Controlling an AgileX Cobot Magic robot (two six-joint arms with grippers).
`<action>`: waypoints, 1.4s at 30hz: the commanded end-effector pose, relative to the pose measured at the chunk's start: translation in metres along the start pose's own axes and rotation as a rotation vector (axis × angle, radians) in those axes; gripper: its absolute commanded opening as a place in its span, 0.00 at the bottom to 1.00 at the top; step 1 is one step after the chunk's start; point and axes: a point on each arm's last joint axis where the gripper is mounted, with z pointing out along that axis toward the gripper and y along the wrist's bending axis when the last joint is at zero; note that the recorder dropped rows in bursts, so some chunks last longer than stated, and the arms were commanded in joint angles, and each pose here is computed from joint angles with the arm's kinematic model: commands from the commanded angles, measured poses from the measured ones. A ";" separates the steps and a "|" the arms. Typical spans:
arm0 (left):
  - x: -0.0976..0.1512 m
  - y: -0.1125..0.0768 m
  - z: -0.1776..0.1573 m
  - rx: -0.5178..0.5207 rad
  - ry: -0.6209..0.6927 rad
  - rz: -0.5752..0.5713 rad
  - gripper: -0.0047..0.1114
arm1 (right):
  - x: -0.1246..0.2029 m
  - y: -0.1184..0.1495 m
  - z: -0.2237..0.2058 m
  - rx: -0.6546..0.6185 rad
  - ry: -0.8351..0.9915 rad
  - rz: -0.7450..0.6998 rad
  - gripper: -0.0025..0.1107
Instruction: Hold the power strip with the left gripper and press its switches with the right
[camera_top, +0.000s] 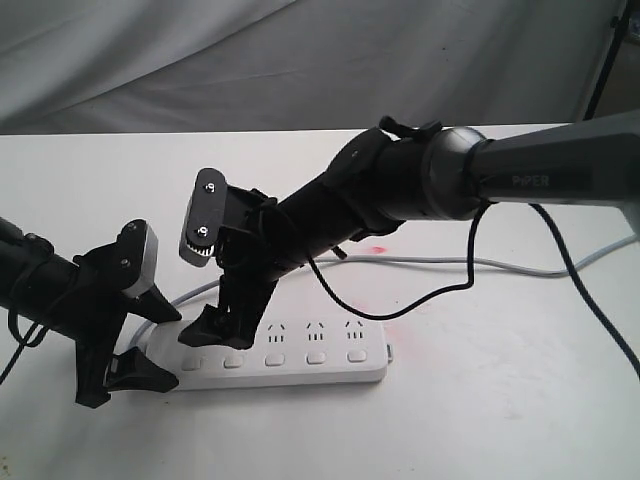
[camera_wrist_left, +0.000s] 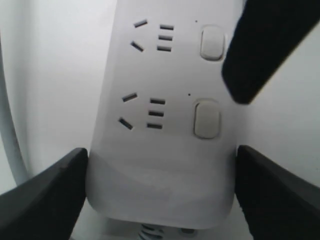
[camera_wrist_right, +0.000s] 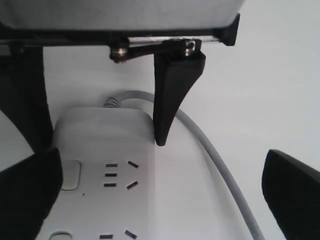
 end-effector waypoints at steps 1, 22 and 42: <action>-0.002 0.000 0.001 -0.001 -0.010 -0.007 0.45 | 0.000 -0.002 0.007 0.044 -0.004 0.009 0.95; -0.002 0.000 0.001 -0.001 -0.010 -0.007 0.45 | 0.011 0.004 0.028 0.032 0.012 0.003 0.95; -0.002 0.000 0.001 -0.001 -0.010 -0.007 0.45 | 0.019 0.006 0.032 0.011 0.063 -0.051 0.95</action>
